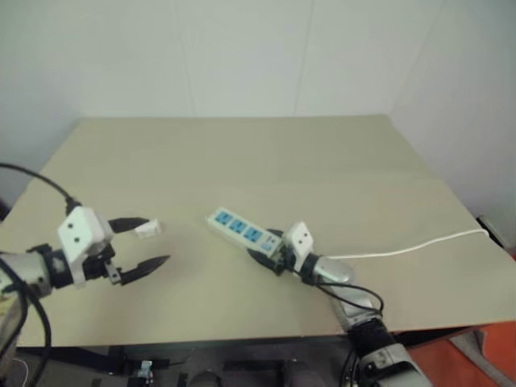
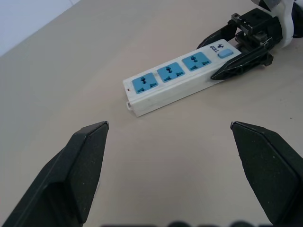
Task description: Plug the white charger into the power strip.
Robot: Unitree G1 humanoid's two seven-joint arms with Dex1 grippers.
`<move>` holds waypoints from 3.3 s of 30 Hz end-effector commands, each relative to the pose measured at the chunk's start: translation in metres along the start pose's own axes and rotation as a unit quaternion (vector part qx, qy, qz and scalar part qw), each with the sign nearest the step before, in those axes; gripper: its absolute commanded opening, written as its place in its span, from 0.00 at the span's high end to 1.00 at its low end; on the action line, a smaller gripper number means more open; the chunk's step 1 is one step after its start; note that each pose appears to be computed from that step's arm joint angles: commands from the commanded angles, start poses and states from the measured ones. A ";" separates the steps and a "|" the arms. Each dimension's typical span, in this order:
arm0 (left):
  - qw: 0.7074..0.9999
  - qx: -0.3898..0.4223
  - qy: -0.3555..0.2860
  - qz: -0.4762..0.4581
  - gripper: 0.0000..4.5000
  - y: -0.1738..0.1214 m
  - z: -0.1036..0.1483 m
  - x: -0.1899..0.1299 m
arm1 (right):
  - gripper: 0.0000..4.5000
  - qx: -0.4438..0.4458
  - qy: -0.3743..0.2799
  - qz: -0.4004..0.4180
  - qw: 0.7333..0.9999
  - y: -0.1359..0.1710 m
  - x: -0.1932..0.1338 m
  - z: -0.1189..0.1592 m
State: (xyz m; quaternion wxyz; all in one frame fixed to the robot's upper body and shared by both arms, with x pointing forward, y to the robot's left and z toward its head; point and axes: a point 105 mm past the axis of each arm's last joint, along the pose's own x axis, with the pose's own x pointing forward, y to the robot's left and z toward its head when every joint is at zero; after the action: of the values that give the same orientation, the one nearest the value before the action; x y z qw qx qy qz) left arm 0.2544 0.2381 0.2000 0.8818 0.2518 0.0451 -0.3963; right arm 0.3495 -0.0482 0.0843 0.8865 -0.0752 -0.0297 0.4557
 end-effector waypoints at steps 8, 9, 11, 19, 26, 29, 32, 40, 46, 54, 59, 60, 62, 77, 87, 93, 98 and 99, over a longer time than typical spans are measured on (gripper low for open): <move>0.997 0.050 0.018 -0.058 0.00 0.037 0.013 0.002 | 0.24 -0.047 -0.112 0.153 0.981 -0.009 -0.036 0.052; 0.996 0.054 0.023 -0.063 0.00 0.041 0.013 0.002 | 0.24 -0.049 -0.112 0.174 0.977 -0.007 -0.038 0.052; 0.995 0.064 0.043 -0.069 0.00 0.053 0.014 0.006 | 0.24 -0.052 -0.090 0.223 0.969 -0.001 -0.041 0.048; 0.975 0.056 0.189 -0.106 0.00 0.090 0.022 0.042 | 0.24 -0.038 -0.046 0.303 0.951 0.012 -0.030 0.030; 0.946 0.030 0.291 -0.140 0.00 0.104 0.021 0.059 | 0.24 -0.029 -0.045 0.314 0.948 0.019 -0.024 0.024; 0.902 0.025 0.400 -0.158 0.00 0.104 0.005 0.062 | 0.24 -0.027 -0.037 0.318 0.947 0.021 -0.024 0.018; 0.876 0.038 0.451 -0.169 0.00 0.104 -0.005 0.063 | 0.24 -0.029 -0.032 0.320 0.947 0.022 -0.025 0.016; 0.835 0.040 0.520 -0.178 0.00 0.104 -0.022 0.072 | 0.24 -0.029 -0.029 0.317 0.948 0.022 -0.026 0.015; 0.832 0.040 0.528 -0.168 0.00 0.104 -0.026 0.082 | 0.24 -0.028 -0.029 0.313 0.949 0.022 -0.027 0.015; 0.837 0.021 0.521 -0.166 0.00 0.096 -0.042 0.092 | 0.24 -0.024 -0.032 0.307 0.951 0.025 -0.028 0.014; 0.843 0.044 0.513 -0.156 0.00 0.095 -0.052 0.100 | 0.24 -0.022 -0.036 0.301 0.953 0.026 -0.027 0.016; 0.842 0.047 0.513 -0.157 0.00 0.095 -0.054 0.101 | 0.24 -0.020 -0.038 0.299 0.953 0.026 -0.027 0.017; 0.840 0.056 0.517 -0.158 0.00 0.095 -0.057 0.101 | 0.24 -0.019 -0.039 0.297 0.954 0.027 -0.027 0.017; 0.842 0.071 0.507 -0.168 0.34 0.088 -0.066 0.109 | 0.24 -0.013 -0.036 0.287 0.957 0.029 -0.032 0.016; 0.840 0.074 0.511 -0.168 0.78 0.092 -0.066 0.103 | 0.24 -0.016 -0.033 0.285 0.958 0.028 -0.030 0.016; 0.872 0.092 0.457 -0.148 0.78 0.103 -0.041 0.110 | 0.24 -0.015 -0.034 0.287 0.957 0.029 -0.029 0.016; 0.975 0.072 0.201 -0.060 0.78 0.123 0.034 0.138 | 0.24 -0.013 -0.032 0.291 0.956 0.029 -0.029 0.015; 0.989 0.056 0.135 -0.035 0.78 0.128 0.050 0.140 | 0.24 -0.013 -0.032 0.292 0.956 0.029 -0.029 0.015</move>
State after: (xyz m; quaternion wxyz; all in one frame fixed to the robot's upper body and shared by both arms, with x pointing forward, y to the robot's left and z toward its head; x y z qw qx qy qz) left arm 0.4288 0.2046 0.2123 0.7930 0.3810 0.2636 -0.3957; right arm 0.3065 -0.0577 0.0826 0.7181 -0.0790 -0.0160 0.6912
